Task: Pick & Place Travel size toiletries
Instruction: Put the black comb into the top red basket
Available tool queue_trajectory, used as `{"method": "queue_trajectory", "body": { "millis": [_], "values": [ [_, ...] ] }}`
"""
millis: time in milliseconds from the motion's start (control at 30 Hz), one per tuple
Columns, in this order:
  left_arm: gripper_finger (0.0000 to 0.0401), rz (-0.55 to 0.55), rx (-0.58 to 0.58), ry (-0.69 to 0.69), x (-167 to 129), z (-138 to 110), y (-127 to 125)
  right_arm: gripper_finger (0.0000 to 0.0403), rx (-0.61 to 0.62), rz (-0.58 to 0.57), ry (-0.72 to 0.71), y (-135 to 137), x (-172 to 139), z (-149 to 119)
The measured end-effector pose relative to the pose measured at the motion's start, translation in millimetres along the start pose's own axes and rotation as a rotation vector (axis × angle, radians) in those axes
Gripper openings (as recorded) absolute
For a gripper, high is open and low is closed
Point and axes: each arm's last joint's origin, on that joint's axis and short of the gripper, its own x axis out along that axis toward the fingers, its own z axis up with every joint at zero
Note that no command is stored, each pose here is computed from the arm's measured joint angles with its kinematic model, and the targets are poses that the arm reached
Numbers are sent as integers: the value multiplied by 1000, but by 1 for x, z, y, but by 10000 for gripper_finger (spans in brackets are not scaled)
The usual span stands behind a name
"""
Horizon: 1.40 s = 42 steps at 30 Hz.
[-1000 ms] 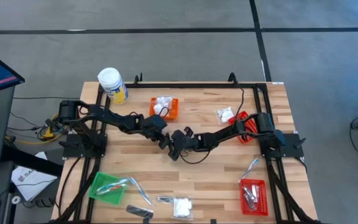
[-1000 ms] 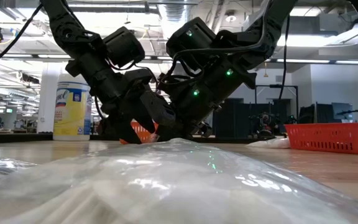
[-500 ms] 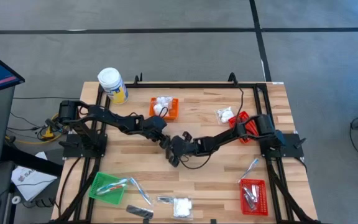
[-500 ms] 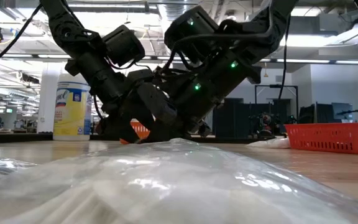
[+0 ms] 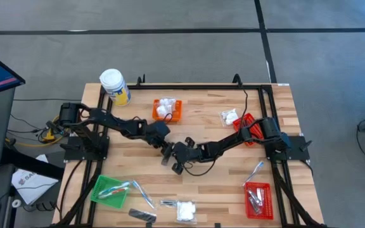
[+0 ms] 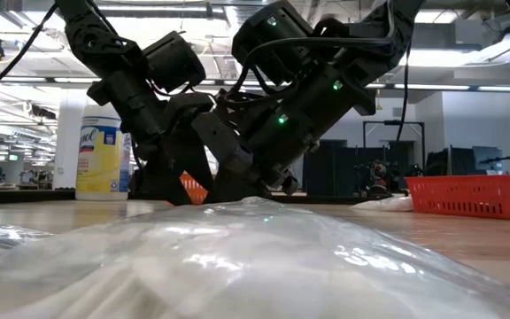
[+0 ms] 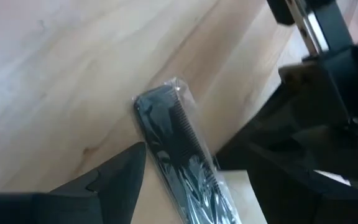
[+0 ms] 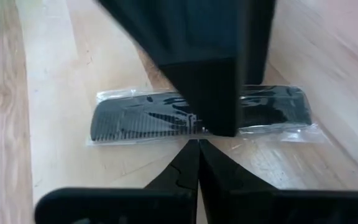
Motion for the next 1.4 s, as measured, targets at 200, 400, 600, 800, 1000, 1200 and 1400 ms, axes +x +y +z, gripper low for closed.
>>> {"method": "queue_trajectory", "body": {
  "millis": [200, 400, 600, 800, 1000, 1200, 1400],
  "values": [
    [270, 4, -4, 11, 0, -2, -1, 0, 1, -13, -8, -1, 0, 1],
    [264, -12, 18, 6, -14, -1, -5, 0, 2, -14, -11, -1, 0, 2],
    [205, -50, 44, 7, -25, -13, -12, 0, 2, -17, -14, -2, 0, 3],
    [35, -17, 12, 66, -17, -21, -1, 0, 4, -18, -16, -2, 0, 3],
    [12, -20, 9, 51, -18, -18, 0, 0, 7, -22, -15, -4, 0, 4],
    [2, -18, 11, 47, -18, -17, 0, 0, 4, -22, -15, -4, 0, 4],
    [2, -2, 7, 64, -11, -19, 3, 0, -4, -20, -17, -3, 0, 5]
  ]
}}
